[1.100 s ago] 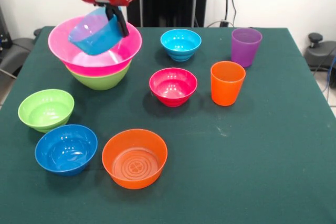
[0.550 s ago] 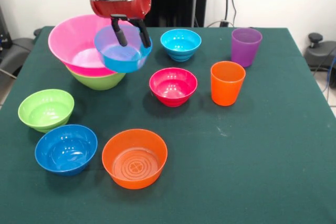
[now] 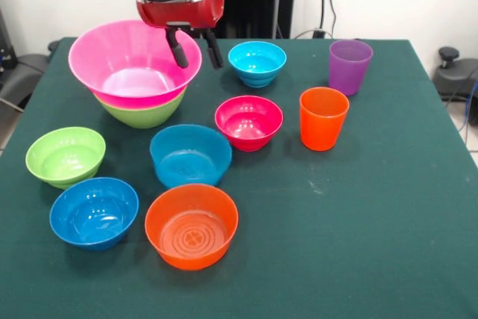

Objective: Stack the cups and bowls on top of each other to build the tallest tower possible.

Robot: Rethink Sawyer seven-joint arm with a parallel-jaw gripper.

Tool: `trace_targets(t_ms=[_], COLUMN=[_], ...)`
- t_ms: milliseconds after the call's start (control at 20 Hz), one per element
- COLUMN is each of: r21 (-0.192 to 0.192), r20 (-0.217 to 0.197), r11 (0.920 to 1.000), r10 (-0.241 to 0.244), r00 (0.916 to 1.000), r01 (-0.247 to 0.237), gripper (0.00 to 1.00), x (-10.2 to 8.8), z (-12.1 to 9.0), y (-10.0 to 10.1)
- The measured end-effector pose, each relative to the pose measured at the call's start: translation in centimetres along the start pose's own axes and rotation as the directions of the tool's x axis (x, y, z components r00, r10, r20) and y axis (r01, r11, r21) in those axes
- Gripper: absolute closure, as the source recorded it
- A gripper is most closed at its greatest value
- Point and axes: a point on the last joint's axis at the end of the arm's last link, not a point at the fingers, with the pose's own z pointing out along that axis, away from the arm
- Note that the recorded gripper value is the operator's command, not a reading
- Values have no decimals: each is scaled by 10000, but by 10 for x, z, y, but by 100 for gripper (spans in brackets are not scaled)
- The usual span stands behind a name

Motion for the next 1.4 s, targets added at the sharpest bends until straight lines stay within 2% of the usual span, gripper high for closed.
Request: trace_targets(t_ms=[400, 650, 800, 900, 1000, 1400], r21=[26, 112, 281, 406, 547, 963], r20=[11, 57, 238, 376, 454, 356], r11=[9999, 9990, 9955, 9906, 9822, 9575], r10=[-101, -442, -912, -1322, -1821, -2764], r00=[9999, 9990, 9955, 9905, 9822, 9604], r01=[101, 441, 905, 1307, 1796, 2720], gripper=[0, 0, 0, 0, 0, 0], x=[1, 1, -4, -9, -19, -48], z=[1, 4, 6, 6, 5, -6], y=[2, 21, 45, 68, 100, 179])
